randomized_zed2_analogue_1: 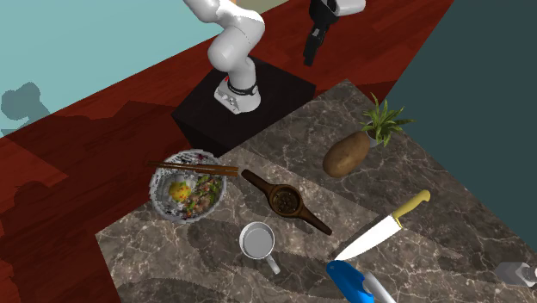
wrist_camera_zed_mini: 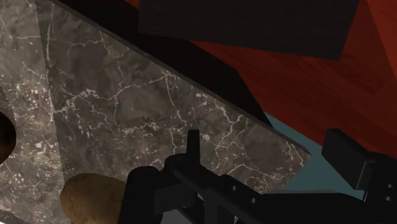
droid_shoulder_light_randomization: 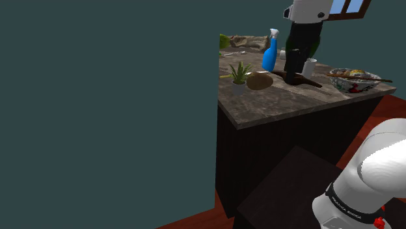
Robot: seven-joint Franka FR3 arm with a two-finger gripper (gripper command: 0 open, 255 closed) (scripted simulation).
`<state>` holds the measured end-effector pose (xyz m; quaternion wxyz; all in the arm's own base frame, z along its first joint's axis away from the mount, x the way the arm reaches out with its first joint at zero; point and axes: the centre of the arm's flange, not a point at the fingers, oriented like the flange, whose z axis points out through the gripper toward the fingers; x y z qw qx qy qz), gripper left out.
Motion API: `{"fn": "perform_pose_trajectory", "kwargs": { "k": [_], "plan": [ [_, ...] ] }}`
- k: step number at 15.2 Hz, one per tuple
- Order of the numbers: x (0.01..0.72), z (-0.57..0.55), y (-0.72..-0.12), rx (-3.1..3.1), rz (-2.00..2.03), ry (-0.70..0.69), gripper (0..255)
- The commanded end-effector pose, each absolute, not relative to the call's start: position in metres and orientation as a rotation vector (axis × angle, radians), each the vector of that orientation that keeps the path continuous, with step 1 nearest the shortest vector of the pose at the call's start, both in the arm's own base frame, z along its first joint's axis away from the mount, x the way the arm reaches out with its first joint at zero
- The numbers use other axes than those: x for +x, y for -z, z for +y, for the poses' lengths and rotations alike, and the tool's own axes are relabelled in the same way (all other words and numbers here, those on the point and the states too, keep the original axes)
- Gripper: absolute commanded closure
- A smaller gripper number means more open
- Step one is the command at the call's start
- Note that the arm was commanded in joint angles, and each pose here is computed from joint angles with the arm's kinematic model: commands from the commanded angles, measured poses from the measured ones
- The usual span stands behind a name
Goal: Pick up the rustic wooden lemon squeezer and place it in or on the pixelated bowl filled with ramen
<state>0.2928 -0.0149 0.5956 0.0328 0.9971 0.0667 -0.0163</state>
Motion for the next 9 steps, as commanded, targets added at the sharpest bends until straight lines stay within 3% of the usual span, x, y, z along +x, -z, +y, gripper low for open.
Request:
{"fn": "perform_pose_trajectory", "kwargs": {
  "k": [1, 9],
  "plan": [
    [0.293, -0.015, -0.596, 3.069, 0.205, 0.050, 0],
    [0.330, -0.116, -0.576, 3.094, 0.180, 0.068, 0]
  ]
}}
